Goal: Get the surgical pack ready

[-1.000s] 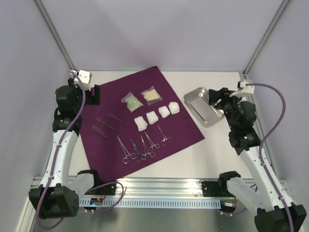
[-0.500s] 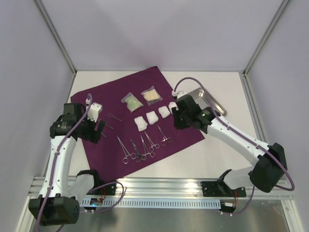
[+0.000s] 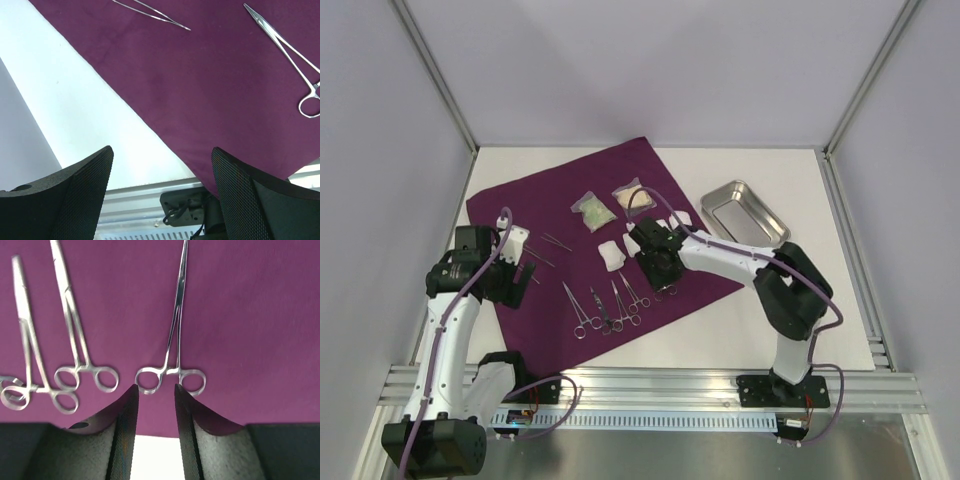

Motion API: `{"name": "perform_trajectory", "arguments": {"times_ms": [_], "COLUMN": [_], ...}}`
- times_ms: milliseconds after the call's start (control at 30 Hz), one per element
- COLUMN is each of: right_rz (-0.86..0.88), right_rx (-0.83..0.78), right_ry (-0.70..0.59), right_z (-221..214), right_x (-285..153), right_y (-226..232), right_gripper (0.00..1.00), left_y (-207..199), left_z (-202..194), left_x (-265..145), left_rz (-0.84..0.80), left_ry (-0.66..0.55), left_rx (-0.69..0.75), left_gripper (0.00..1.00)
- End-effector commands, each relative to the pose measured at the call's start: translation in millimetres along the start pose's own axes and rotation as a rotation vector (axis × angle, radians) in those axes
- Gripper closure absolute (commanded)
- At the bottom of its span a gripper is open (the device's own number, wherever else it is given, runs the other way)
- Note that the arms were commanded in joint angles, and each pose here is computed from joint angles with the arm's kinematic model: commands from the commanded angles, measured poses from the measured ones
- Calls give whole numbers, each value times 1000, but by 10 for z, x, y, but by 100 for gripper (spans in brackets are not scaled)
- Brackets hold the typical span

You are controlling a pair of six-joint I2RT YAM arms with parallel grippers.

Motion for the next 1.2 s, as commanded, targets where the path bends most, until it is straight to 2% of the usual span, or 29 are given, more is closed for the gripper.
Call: {"name": "perform_trajectory", "arguments": {"times_ms": [0, 267, 533, 700, 1167], "right_rz": [-38, -121, -73, -21, -51], "right_rx": [-68, -124, -111, -110, -103], "right_ry": [-4, 32, 55, 121, 175], "right_z": [181, 324, 363, 267, 195], "right_x": [60, 250, 271, 416, 565], "right_y": [13, -16, -107, -100, -140], "right_gripper": [62, 63, 67, 70, 74], "left_y": [21, 33, 45, 51, 51], "left_z": [5, 25, 55, 67, 63], "left_x": [-8, 22, 39, 43, 71], "left_rz": [30, 33, 31, 33, 37], "left_ry": [-10, -14, -17, -21, -24], "left_rx": [7, 7, 9, 9, 12], "left_gripper": [12, 11, 11, 11, 11]}}
Point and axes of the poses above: each gripper's point midway between its finger pads, its own x axis out along the fingers, its own y axis along the line the jaws close on, z = x × y, the point moved 10 cm from there along -x, back along the fingers, and after that the axes turned 1 degree about x, right-handed, at the moved point
